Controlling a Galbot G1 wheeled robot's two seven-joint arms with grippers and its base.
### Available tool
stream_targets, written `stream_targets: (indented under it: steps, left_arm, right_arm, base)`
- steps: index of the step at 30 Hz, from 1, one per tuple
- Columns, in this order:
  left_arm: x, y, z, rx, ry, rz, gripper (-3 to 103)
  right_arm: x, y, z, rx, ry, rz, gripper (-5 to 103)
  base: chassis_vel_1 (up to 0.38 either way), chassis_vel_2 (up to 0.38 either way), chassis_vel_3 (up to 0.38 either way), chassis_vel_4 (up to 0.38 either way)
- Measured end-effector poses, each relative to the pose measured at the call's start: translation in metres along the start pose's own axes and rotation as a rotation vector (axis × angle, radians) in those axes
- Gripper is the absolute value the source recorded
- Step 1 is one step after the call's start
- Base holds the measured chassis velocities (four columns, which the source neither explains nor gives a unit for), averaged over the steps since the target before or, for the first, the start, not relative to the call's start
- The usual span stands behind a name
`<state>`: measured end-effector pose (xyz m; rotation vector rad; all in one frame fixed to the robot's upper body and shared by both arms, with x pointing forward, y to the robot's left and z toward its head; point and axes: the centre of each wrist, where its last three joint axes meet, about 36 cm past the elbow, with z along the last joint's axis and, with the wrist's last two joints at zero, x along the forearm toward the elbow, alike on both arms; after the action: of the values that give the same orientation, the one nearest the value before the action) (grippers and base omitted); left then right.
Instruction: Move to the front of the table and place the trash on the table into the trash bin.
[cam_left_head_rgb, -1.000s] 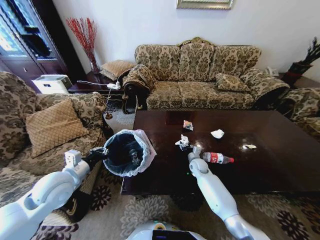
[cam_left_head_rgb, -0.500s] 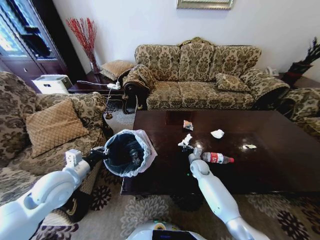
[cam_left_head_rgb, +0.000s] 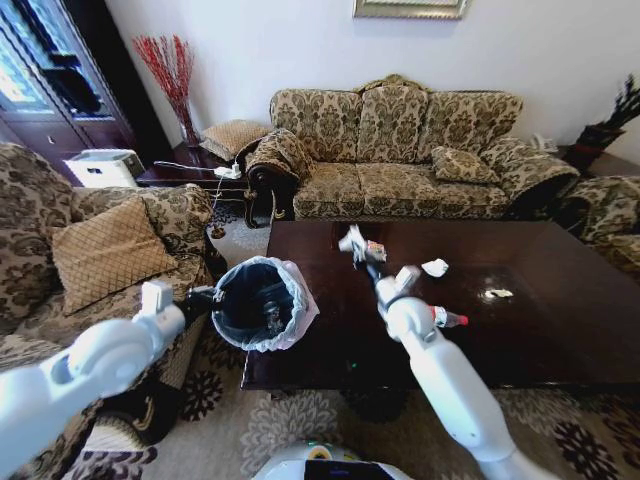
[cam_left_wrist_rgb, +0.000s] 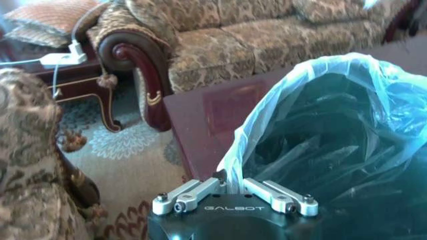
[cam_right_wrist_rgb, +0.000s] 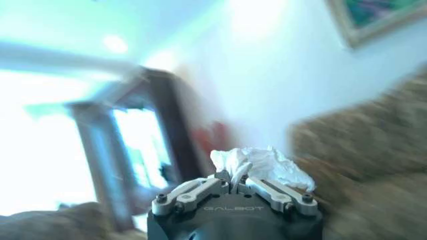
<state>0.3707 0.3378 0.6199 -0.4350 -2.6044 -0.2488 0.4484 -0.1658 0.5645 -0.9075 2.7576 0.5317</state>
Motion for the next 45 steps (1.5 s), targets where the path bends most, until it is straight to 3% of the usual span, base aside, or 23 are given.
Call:
stream_targets:
  steps: [4,7,14,18,23,24,25,27,33,36,37,38,40,42,43,45]
  left_arm:
    - [-0.015,0.013,-0.034,-0.075,0.05,-0.008,0]
    - [-0.021,0.015,-0.044,-0.108,0.06,-0.007,0]
    - [-0.027,0.02,-0.049,-0.135,0.06,-0.017,0]
    - [-0.024,0.014,-0.048,-0.133,0.049,-0.003,0]
    - [-0.019,0.005,-0.046,-0.134,0.04,0.014,0]
    - [-0.018,0.003,-0.046,-0.135,0.037,0.016,0]
    - [-0.017,0.001,-0.046,-0.137,0.033,0.021,0]
    - [-0.016,-0.001,-0.046,-0.139,0.03,0.025,0]
    - [-0.007,-0.02,-0.042,-0.167,0.02,0.074,0]
    - [-0.004,-0.026,-0.04,-0.171,0.021,0.092,0]
    - [-0.004,-0.026,-0.04,-0.171,0.021,0.092,0]
    - [-0.002,-0.029,-0.038,-0.17,0.022,0.101,0]
    - [-0.001,-0.03,-0.035,-0.162,0.023,0.105,0]
    - [-0.001,-0.03,-0.033,-0.156,0.024,0.102,0]
    - [-0.001,-0.028,-0.032,-0.149,0.026,0.096,0]
    - [-0.003,-0.025,-0.03,-0.14,0.029,0.083,0]
  right_arm:
    - [0.013,0.056,-0.026,0.001,-0.011,-0.269,0]
    - [0.026,0.076,-0.019,0.019,0.019,-0.363,0]
    - [0.066,0.084,0.026,0.077,0.139,-0.415,0]
    - [0.073,0.074,0.053,0.167,0.175,-0.403,2]
    - [0.068,0.071,0.056,0.191,0.169,-0.395,24]
    - [0.066,0.071,0.057,0.192,0.168,-0.392,24]
    - [0.065,0.071,0.058,0.192,0.167,-0.388,34]
    - [0.064,0.072,0.059,0.192,0.168,-0.385,34]
    - [0.047,0.078,0.068,0.199,0.161,-0.38,61]
    - [0.039,0.079,0.07,0.208,0.155,-0.379,66]
    - [0.039,0.079,0.07,0.208,0.155,-0.379,66]
    - [0.033,0.08,0.07,0.217,0.15,-0.384,78]
    - [0.027,0.082,0.07,0.227,0.148,-0.403,88]
    - [0.028,0.083,0.07,0.224,0.15,-0.412,88]
    - [0.03,0.084,0.069,0.215,0.144,-0.422,97]
    - [0.035,0.084,0.065,0.198,0.117,-0.437,99]
  base:
    - [0.0,0.0,0.0,0.0]
    - [0.0,0.0,0.0,0.0]
    - [0.0,0.0,0.0,0.0]
    - [0.0,0.0,0.0,0.0]
    - [0.0,0.0,0.0,0.0]
    - [0.0,0.0,0.0,0.0]
    - [0.0,0.0,0.0,0.0]
    - [0.0,0.0,0.0,0.0]
    - [0.0,0.0,0.0,0.0]
    - [0.0,0.0,0.0,0.0]
    - [0.0,0.0,0.0,0.0]
    - [0.0,0.0,0.0,0.0]
    - [0.0,0.0,0.0,0.0]
    - [0.0,0.0,0.0,0.0]
    - [0.0,0.0,0.0,0.0]
    - [0.0,0.0,0.0,0.0]
